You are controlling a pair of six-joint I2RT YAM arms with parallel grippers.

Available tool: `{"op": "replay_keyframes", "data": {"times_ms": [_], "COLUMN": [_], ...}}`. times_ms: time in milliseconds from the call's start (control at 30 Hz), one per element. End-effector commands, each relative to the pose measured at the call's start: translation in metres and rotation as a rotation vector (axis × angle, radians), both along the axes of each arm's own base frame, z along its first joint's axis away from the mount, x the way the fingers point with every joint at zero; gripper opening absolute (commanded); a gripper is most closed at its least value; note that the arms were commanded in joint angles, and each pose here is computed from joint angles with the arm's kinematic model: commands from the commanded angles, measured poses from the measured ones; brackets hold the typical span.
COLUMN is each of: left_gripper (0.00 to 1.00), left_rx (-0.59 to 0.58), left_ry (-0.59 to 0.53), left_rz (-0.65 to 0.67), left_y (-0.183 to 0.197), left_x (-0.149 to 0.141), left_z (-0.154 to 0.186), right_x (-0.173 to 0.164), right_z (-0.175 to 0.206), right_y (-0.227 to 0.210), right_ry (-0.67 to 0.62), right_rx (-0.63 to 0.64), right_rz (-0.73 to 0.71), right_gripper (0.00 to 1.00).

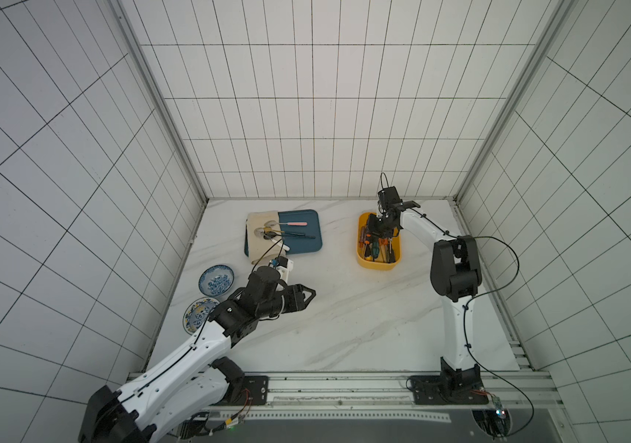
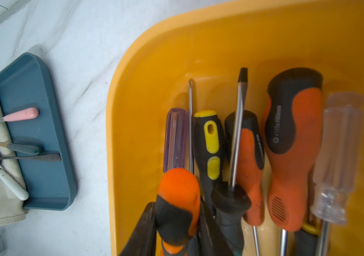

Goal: Put the screwdriver on the desktop into the storage box
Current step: Place the screwdriver in the storage box.

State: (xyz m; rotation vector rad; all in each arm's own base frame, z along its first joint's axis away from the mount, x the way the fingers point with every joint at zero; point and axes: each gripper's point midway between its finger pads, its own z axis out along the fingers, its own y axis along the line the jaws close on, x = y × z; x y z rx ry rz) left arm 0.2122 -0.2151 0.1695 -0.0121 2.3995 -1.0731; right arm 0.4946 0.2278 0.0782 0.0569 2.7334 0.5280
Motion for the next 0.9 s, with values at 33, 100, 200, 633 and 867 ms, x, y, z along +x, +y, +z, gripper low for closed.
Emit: {"op": "replay_keyframes", "data": {"times_ms": [33, 100, 200, 633, 867], "left_gripper": [0.48, 0.48, 0.48, 0.49, 0.97], "left_rx": [-0.015, -0.014, -0.016, -0.021, 0.038], "left_ry": [-0.016, -0.013, -0.01, -0.017, -0.054], "left_rz": [0.0, 0.001, 0.001, 0.006, 0.072], "left_y": [-0.002, -0.001, -0.002, -0.001, 0.009], "left_x": [0.003, 0.003, 0.002, 0.004, 0.016], "left_z": [0.004, 0.003, 0.003, 0.006, 0.011], "right_x": [0.004, 0.003, 0.001, -0.009, -0.027], "right_z": [0.005, 0.007, 0.011, 0.034, 0.062], "right_y": [0.003, 0.004, 0.005, 0.006, 0.0], "right_ry": [-0.009, -0.012, -0.017, -0.041, -0.096], "right_rx": [-0.028, -0.031, -0.045, -0.03, -0.019], "right_rz": [0.012, 0.017, 0.026, 0.034, 0.031], "right_gripper": [0.29, 0.33, 0.41, 0.43, 0.47]}}
